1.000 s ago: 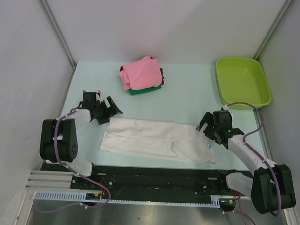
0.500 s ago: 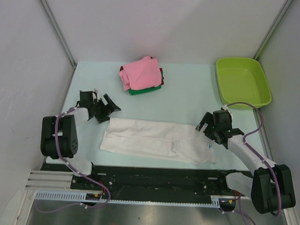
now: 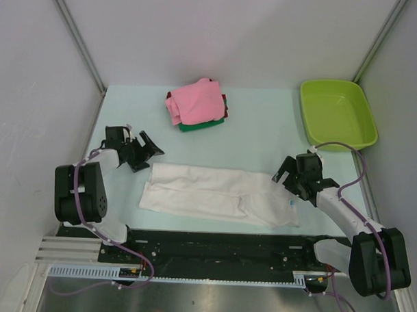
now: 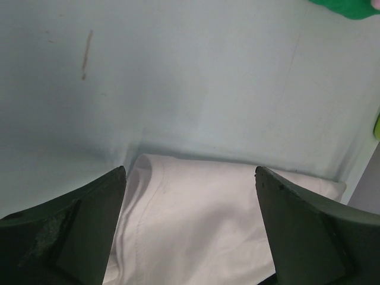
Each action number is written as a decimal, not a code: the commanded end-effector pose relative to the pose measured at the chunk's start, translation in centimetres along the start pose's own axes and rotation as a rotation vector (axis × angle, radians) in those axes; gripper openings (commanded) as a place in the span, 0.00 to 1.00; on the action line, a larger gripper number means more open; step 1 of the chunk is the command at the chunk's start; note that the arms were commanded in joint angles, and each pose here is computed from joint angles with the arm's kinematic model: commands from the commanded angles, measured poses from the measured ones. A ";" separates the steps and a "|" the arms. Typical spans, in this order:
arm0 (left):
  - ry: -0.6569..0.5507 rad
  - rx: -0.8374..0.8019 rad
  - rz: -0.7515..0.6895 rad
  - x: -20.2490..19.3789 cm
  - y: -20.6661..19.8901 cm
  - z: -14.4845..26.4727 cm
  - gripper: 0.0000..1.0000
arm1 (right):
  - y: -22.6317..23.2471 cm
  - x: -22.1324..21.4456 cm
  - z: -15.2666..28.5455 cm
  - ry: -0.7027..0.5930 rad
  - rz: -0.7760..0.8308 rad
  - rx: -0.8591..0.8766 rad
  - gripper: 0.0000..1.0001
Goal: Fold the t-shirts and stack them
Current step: Fold the tshirt
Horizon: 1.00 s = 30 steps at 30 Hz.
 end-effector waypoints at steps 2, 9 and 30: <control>-0.036 0.023 -0.026 0.6 1.4 2.2 0.94 | 0.1 0.0 0.0 -0.010 0.004 0.025 0.98; 0.015 -0.037 -0.001 -0.6 1.8 1.2 0.93 | 0.0 -0.2 0.1 -0.006 -0.003 0.028 0.98; 0.058 -0.178 0.023 -1.1 0.8 0.3 0.91 | -0.6 -0.9 -0.5 0.009 -0.010 0.022 0.98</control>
Point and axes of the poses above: each gripper's point midway between its finger pads, its own z axis back along the fingers, its own y axis along the line the jaws close on, x = y × z, the point moved 5 cm from there along z, back along the fingers, and after that the axes turned 11 degrees about -z, right-handed, at the moved point
